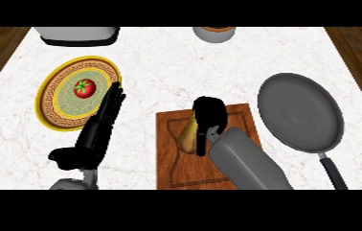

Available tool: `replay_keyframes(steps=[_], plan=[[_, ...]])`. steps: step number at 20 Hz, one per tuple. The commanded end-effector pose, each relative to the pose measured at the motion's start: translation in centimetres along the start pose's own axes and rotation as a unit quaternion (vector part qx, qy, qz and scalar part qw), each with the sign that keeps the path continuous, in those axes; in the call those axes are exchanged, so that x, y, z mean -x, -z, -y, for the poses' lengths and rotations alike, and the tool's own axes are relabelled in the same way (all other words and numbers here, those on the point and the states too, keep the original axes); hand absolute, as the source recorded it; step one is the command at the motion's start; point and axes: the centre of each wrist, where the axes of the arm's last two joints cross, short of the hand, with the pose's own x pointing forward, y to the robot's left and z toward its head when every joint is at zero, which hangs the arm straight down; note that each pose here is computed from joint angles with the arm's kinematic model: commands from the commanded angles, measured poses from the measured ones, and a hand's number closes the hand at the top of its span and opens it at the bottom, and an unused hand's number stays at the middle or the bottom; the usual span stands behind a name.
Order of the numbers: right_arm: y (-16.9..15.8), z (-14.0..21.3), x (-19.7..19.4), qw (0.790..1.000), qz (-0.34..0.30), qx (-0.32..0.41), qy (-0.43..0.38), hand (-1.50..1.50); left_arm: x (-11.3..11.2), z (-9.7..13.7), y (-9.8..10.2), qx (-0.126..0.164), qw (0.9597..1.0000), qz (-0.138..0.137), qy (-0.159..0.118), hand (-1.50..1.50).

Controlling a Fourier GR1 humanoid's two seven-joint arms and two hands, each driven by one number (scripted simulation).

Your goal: Pick the pear from the cutting board and place it in the pan

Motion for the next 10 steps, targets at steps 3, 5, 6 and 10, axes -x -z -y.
replay_keyframes(steps=[3, 5, 6, 10], plan=[[0.2, 0.2, 0.1, 0.998, 0.008, 0.063, -0.027, 1.5, -0.1, -1.2, 0.0, 0.004, 1.0, 0.002, 0.002, 0.0], [-1.5, 0.1, -0.3, 0.993, 0.008, 0.117, 0.0, 1.5, 1.3, 0.6, -0.2, -0.004, 1.0, -0.008, 0.002, 0.0], [-1.5, 1.0, -1.7, 0.99, 0.002, 0.143, -0.017, 1.5, 0.8, 1.3, 0.1, -0.001, 1.0, -0.003, 0.005, 0.0], [-4.3, 0.4, 0.1, 0.978, 0.001, 0.207, 0.022, 1.5, 0.1, -1.0, 0.6, -0.012, 0.9999, -0.005, 0.011, 0.0]])
